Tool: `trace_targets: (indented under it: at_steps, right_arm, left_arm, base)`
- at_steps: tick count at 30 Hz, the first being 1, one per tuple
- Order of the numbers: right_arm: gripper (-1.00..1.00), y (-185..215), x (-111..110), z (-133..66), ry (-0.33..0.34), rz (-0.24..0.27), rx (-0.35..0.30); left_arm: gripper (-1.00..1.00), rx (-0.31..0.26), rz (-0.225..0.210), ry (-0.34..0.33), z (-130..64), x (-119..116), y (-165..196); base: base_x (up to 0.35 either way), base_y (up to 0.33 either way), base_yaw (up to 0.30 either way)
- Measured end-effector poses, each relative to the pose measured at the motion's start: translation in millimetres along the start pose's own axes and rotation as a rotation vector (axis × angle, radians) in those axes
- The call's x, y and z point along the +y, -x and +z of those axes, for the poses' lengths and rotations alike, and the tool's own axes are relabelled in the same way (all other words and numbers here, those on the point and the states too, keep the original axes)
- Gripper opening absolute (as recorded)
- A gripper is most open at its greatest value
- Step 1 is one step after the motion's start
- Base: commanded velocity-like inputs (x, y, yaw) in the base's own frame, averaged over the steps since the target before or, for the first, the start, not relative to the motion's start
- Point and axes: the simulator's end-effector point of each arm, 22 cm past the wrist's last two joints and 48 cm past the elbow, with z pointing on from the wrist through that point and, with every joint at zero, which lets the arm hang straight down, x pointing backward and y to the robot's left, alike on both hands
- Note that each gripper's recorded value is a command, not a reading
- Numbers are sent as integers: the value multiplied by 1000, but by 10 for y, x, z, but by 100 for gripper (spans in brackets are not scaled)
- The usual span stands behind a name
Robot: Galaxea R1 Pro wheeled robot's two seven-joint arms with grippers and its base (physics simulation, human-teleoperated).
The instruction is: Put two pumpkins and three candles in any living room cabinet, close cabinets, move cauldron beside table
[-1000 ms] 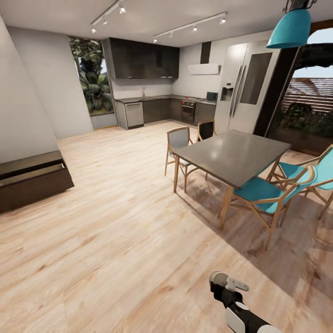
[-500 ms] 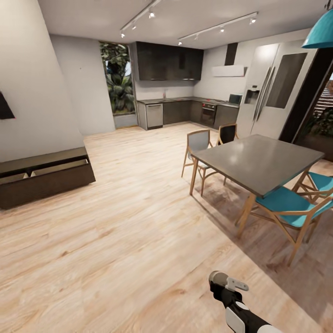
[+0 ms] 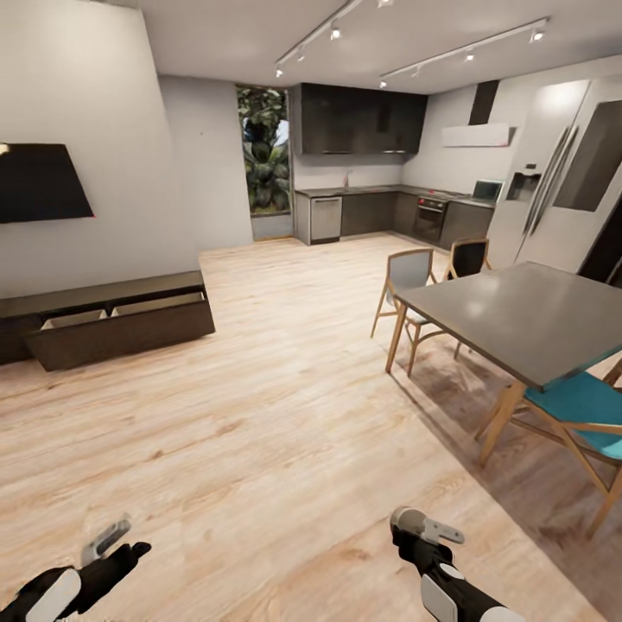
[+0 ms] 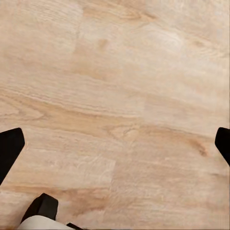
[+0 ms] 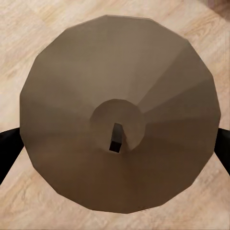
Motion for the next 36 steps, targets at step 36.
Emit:
trace_targets:
  at_steps: [36]
  right_arm:
    - [-100,112,42,-46,9,-2,-22]
  left_arm:
    - [100,-57,-71,204,-28,999,-524]
  base:
    - [240,145,278]
